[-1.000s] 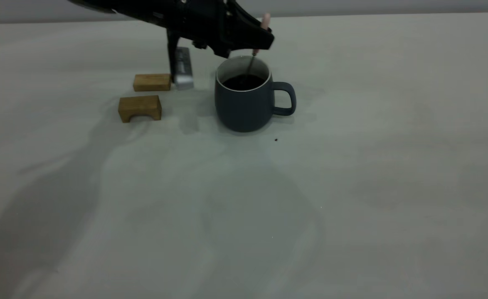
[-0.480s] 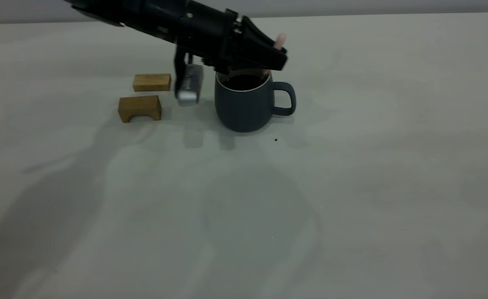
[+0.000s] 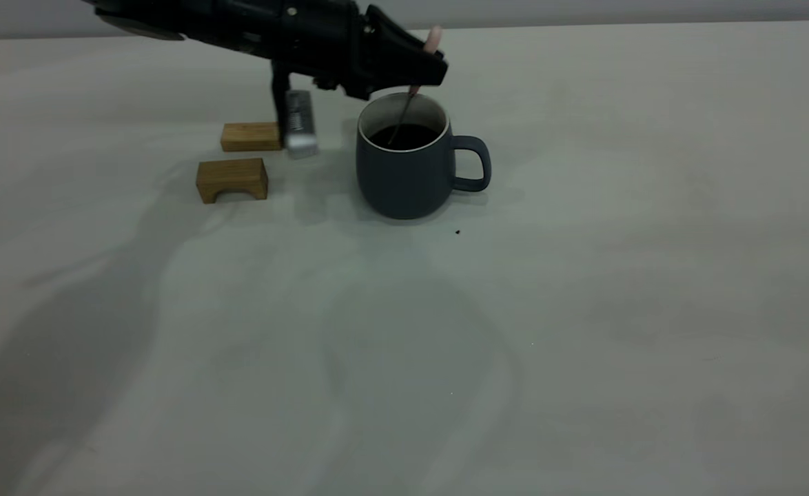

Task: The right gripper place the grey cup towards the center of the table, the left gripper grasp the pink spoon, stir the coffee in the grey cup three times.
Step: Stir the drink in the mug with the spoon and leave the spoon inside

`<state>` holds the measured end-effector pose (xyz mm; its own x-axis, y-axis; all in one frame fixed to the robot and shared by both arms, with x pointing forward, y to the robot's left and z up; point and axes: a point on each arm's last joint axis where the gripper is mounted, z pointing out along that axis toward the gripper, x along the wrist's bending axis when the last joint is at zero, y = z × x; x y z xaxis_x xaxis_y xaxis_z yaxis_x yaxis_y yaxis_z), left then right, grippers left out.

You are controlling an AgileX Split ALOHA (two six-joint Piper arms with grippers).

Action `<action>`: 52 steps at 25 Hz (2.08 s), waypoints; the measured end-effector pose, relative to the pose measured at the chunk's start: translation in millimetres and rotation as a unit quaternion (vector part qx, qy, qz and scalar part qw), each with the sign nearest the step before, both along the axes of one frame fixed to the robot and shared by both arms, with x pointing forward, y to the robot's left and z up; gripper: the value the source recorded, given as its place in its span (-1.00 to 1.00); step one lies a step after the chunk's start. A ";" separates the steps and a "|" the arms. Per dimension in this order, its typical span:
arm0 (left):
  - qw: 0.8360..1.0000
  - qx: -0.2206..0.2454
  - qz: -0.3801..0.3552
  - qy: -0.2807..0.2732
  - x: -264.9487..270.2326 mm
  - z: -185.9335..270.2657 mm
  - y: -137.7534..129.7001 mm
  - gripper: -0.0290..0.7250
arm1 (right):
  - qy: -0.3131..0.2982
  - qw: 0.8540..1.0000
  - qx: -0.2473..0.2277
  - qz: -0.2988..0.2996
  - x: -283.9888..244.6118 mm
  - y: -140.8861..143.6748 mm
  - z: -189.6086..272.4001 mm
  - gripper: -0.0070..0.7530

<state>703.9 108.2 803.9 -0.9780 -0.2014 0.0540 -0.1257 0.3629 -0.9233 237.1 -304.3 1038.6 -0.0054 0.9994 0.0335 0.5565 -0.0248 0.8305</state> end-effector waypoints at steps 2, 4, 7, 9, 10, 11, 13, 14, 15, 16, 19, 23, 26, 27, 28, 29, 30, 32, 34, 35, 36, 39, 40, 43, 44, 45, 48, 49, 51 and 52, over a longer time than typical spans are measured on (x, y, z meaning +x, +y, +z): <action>1.000 -0.008 -0.004 -0.012 -2.0 1.3 -9.4 -0.55 | 0.000 1.000 0.000 0.000 0.0 0.0 0.0 0.32; 1.000 -0.011 -0.014 -0.019 -5.2 1.5 -16.6 -0.55 | 0.000 1.000 0.000 0.000 0.0 0.0 0.0 0.32; 0.999 -0.021 -0.039 -0.019 -10.5 2.9 -21.5 -0.55 | 0.000 1.000 0.000 0.000 0.0 0.0 0.0 0.32; 0.997 -0.026 -0.065 -0.017 -14.9 3.7 -21.8 -0.55 | 0.000 1.000 0.000 0.000 0.0 0.0 0.0 0.32; 0.996 -0.026 -0.078 -0.014 -17.1 3.7 -20.7 -0.55 | 0.000 1.000 0.000 0.000 0.0 0.0 0.0 0.32; 0.995 -0.025 -0.092 -0.010 -19.4 3.3 -19.5 -0.55 | 0.000 1.000 0.000 0.000 0.0 0.0 0.0 0.32; 0.994 -0.023 -0.110 0.004 -21.3 2.9 -12.0 -0.55 | 0.000 1.000 0.000 0.000 0.0 0.0 0.0 0.32; 0.993 -0.022 -0.113 0.013 -21.1 2.6 -6.8 -0.55 | 0.000 1.000 0.000 0.000 0.0 0.0 0.0 0.32; 0.993 -0.020 -0.115 0.025 -21.1 2.1 -1.7 -0.55 | 0.000 1.000 0.000 0.000 0.0 0.0 0.0 0.32; 0.993 -0.019 -0.115 0.037 -20.4 1.9 4.7 -0.55 | 0.000 1.000 0.000 0.000 0.0 0.0 0.0 0.32; 0.994 -0.019 -0.092 0.056 -14.5 1.6 20.5 -0.55 | 0.000 1.000 0.000 0.000 0.0 0.0 0.0 0.32; 0.997 -0.002 -0.058 0.053 -7.5 -1.5 27.7 -0.55 | 0.000 1.000 0.000 0.000 0.0 0.0 0.0 0.32; 0.999 0.007 -0.026 0.040 -2.4 -3.1 22.2 -0.55 | 0.000 1.000 0.000 0.000 0.0 0.0 0.0 0.32; 0.999 0.006 -0.020 0.036 -2.0 -2.9 18.6 -0.55 | 0.000 1.000 0.000 0.000 0.0 0.0 0.0 0.32; 0.999 0.004 -0.017 0.034 -2.4 -2.6 12.6 -0.55 | 0.000 1.000 0.000 0.000 0.0 0.0 0.0 0.32; 0.999 0.000 -0.017 0.033 -3.4 -1.9 7.8 -0.55 | 0.000 1.000 0.000 0.000 0.0 0.0 0.0 0.32; 0.999 -0.003 -0.020 0.033 -5.0 -1.4 2.2 -0.55 | 0.000 1.000 0.000 0.000 0.0 0.0 0.0 0.32; 0.999 -0.007 -0.029 0.034 -9.0 -0.5 -7.8 -0.55 | 0.000 1.000 0.000 0.000 0.0 0.0 0.0 0.32; 0.998 -0.012 -0.046 0.036 -13.6 0.2 -14.2 -0.55 | 0.000 1.000 0.000 0.000 0.0 0.0 0.0 0.32; 0.998 -0.012 -0.058 0.037 -15.9 0.4 -15.4 -0.55 | 0.000 1.000 0.000 0.000 0.0 0.0 0.0 0.32; 0.997 -0.010 -0.071 0.038 -18.2 0.2 -15.8 -0.55 | 0.000 1.000 0.000 0.000 0.0 0.0 0.0 0.32; 0.993 -0.002 -0.114 0.040 -25.3 -1.0 -13.5 -0.55 | 0.000 1.000 0.000 0.000 0.0 0.0 0.0 0.32; 0.992 0.001 -0.120 0.040 -25.8 -1.4 -11.6 -0.55 | 0.000 1.000 0.000 0.000 0.0 0.0 0.0 0.32; 0.990 0.009 -0.131 0.041 -26.8 -2.7 -7.3 -0.55 | 0.000 1.000 0.000 0.000 0.0 0.0 0.0 0.32; 0.990 0.011 -0.133 0.042 -26.7 -2.9 -5.7 -0.55 | 0.000 1.000 0.000 0.000 0.0 0.0 0.0 0.32; 0.990 0.011 -0.133 0.042 -26.7 -3.0 -5.1 -0.55 | 0.000 1.000 0.000 0.000 0.0 0.0 0.0 0.32; 0.989 0.008 -0.138 0.044 -27.0 -2.5 -3.3 -0.55 | 0.000 1.000 0.000 0.000 0.0 0.0 0.0 0.32; 0.989 0.007 -0.140 0.045 -27.5 -2.2 -3.3 -0.53 | 0.000 1.000 0.000 0.000 0.0 0.0 0.0 0.32; 0.988 0.004 -0.144 0.046 -28.4 -1.7 -3.4 -0.39 | 0.000 1.000 0.000 0.000 0.0 0.0 0.0 0.32; 0.988 0.003 -0.147 0.046 -28.8 -1.5 -3.5 -0.27 | 0.000 1.000 0.000 0.000 0.0 0.0 0.0 0.32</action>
